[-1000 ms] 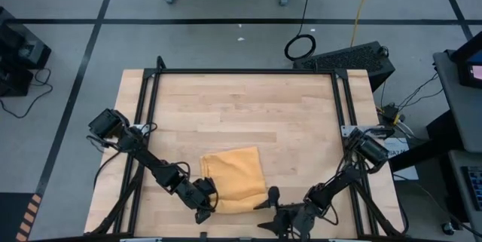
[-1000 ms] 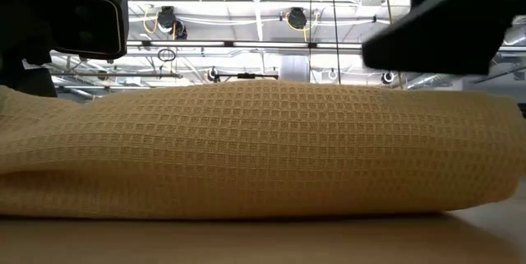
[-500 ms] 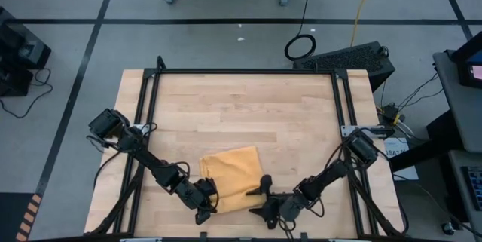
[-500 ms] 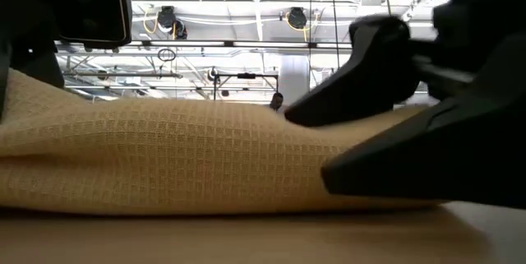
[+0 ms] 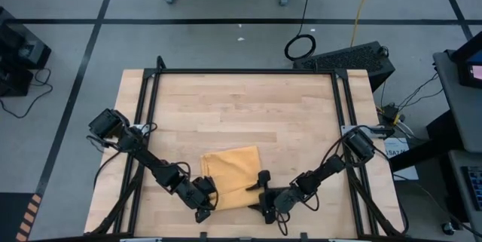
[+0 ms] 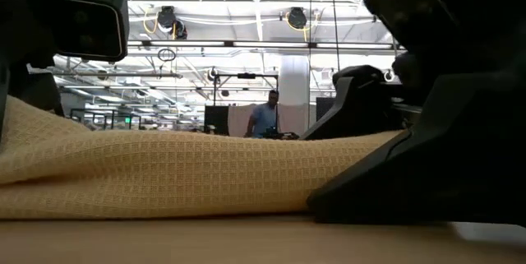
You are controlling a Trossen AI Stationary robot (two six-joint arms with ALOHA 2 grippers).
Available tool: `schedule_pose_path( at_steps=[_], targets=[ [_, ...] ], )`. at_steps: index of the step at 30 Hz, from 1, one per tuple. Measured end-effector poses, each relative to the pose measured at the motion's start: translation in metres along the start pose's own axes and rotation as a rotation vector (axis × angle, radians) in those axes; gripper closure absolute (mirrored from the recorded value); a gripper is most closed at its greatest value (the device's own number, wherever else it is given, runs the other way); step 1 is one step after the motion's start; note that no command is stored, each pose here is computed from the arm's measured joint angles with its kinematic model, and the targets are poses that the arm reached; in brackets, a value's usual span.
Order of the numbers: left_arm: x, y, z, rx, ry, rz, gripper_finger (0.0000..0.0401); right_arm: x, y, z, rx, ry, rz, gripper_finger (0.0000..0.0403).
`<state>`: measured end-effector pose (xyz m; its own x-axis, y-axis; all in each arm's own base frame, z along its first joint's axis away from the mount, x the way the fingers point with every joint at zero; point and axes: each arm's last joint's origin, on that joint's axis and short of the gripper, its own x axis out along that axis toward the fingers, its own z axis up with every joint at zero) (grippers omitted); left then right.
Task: Roll towel
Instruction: Roll the folded yellow towel
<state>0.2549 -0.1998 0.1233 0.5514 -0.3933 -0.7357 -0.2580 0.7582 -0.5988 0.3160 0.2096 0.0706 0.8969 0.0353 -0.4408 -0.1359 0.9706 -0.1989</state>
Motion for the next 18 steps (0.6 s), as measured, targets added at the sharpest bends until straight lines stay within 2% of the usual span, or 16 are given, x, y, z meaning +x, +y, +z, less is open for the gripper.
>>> schedule_pose_path(
  at_steps=[9, 18],
  targets=[
    [0.000, 0.000, 0.002, 0.000, -0.048, 0.018, 0.0307, 0.002, -0.007, -0.004, 0.064, -0.004, 0.035, 0.0103],
    [-0.013, -0.007, 0.005, 0.033, -0.038, -0.006, 0.0199, 0.002, -0.007, -0.006, 0.093, 0.006, 0.033, 0.0103]
  ],
)
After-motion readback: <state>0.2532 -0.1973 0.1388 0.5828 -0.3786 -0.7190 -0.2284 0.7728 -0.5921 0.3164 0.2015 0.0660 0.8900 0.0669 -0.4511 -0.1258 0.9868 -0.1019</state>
